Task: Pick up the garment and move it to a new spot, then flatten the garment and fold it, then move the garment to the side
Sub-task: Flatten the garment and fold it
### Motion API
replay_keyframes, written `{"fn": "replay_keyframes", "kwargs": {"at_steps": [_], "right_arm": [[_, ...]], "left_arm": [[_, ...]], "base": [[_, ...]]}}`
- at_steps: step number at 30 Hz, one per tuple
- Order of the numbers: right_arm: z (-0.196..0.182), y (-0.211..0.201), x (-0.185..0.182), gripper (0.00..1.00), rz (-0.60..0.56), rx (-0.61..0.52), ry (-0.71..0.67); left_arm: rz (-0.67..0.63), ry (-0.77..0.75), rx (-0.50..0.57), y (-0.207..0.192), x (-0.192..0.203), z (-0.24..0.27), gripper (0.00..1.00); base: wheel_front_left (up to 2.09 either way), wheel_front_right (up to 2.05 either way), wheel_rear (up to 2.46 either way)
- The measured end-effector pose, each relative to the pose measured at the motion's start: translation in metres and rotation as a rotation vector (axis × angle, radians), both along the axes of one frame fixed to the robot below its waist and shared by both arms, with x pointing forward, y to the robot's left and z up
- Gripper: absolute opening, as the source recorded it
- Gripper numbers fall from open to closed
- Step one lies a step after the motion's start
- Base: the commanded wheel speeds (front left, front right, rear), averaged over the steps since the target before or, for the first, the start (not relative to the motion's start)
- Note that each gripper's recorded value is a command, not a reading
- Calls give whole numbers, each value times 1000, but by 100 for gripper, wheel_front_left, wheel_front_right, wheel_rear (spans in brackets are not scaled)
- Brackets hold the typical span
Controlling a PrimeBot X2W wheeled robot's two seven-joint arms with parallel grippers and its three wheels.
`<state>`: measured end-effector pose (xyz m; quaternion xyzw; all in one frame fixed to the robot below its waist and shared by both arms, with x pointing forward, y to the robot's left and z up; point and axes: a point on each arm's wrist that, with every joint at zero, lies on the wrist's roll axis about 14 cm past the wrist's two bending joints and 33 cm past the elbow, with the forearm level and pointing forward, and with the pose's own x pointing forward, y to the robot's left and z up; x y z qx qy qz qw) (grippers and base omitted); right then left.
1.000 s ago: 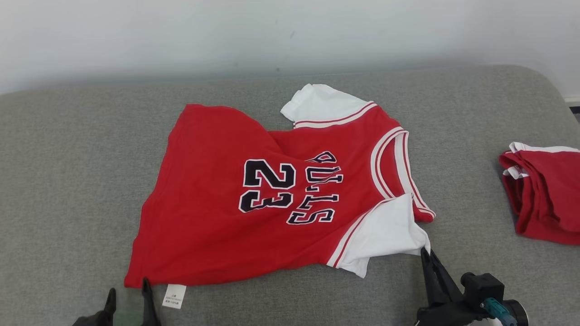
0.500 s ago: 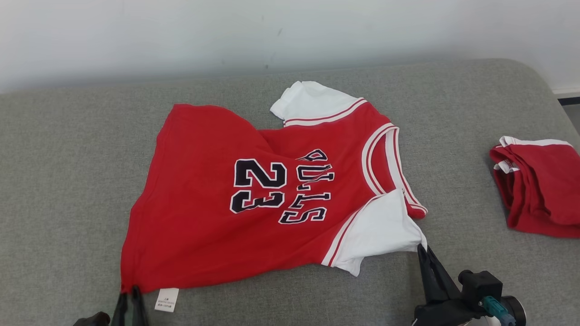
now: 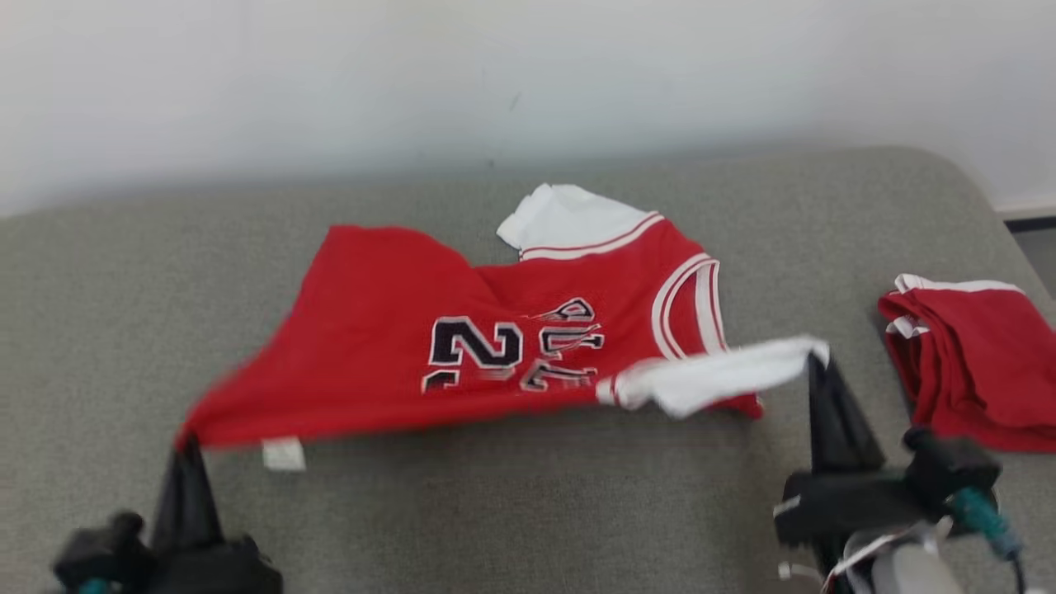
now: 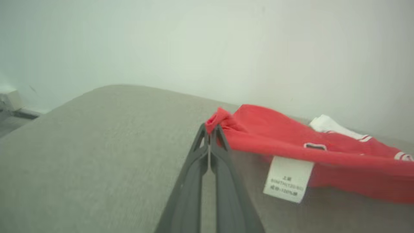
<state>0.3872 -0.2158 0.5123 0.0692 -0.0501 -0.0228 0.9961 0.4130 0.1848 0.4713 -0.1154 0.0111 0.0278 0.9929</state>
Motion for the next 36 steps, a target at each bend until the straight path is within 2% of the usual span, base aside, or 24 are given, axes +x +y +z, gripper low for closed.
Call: {"fn": "replay_keyframes", "kwargs": {"at_steps": [3,7,11,16,18,21,25,29,32,36], "right_arm": [[69,-1,8,0,11,4,-205],[177,-8,4,0,30,-30,-506],[271,-11,-22,0,61,-75,-768],[354,-7,-59,0,101,-125,-996],[370,-4,-62,0,114,-157,-1025],[374,-2,-45,0,139,-137,-974],[338,18,5,0,213,-125,-783],[321,29,54,0,238,-129,-682],[328,25,91,0,201,-184,-675],[354,-4,128,0,100,-170,-731]], "left_arm": [[-3,-216,58,6,6,71,0],[-47,-479,188,5,8,163,0],[-70,-759,330,2,-5,266,0],[-81,-969,499,-1,-25,354,0],[-82,-955,544,1,-19,370,0],[-139,-910,606,-13,-1,373,0],[-237,-762,600,-33,39,330,0],[-236,-630,588,-29,87,301,0],[-186,-610,605,-21,122,301,0],[-139,-695,608,-29,156,326,0]], "base": [[0,0,0],[0,0,0],[0,0,0],[0,0,0],[0,0,0],[0,0,0],[0,0,0],[0,0,0],[0,0,0],[0,0,0]]}}
